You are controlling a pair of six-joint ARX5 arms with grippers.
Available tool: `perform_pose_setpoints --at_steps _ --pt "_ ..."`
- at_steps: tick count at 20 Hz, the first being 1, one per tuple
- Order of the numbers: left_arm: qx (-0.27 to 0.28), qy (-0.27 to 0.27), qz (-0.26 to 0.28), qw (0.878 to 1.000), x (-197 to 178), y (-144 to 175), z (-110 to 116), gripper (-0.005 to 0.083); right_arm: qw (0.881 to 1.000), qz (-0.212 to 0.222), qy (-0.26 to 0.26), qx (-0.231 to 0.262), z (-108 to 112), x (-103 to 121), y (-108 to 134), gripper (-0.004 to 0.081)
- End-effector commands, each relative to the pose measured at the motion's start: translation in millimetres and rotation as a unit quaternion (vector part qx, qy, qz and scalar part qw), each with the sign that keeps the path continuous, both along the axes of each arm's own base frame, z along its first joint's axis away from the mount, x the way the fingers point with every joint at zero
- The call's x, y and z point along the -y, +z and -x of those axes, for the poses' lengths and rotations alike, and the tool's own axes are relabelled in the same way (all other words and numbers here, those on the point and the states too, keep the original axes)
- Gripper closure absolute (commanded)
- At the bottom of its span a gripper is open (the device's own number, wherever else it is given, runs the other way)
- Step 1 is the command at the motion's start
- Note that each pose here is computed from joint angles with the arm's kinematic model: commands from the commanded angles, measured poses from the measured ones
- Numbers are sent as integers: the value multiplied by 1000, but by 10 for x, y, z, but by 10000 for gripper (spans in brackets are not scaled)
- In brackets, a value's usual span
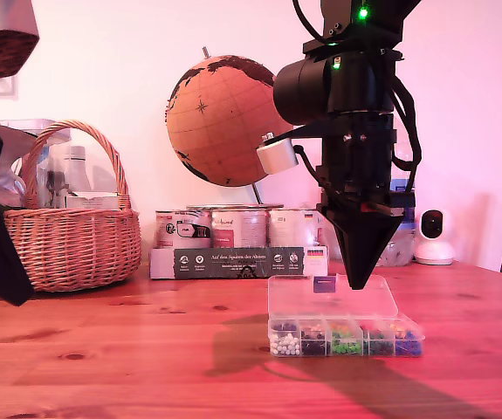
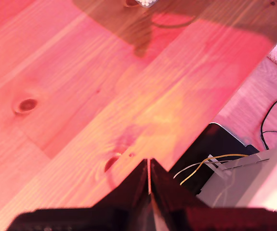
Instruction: Sort the loose pins on the table into their correct compartments
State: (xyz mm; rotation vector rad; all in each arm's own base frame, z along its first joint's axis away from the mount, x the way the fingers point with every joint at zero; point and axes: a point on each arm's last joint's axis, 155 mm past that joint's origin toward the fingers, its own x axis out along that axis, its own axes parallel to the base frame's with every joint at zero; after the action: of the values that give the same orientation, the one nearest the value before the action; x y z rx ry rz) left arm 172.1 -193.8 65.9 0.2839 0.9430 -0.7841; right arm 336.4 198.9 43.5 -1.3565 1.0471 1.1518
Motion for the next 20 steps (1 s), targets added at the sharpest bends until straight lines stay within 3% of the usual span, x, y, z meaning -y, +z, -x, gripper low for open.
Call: perform_pose_setpoints --at_steps 1,20 --pt "-6 1 -8 1000 -33 -90 31 797 1000 12 -3 -24 53 31 -178 780" --pt "-5 1 -9 1000 -34 -89 26 797 999 14 -8 -47 131 38 -260 780"
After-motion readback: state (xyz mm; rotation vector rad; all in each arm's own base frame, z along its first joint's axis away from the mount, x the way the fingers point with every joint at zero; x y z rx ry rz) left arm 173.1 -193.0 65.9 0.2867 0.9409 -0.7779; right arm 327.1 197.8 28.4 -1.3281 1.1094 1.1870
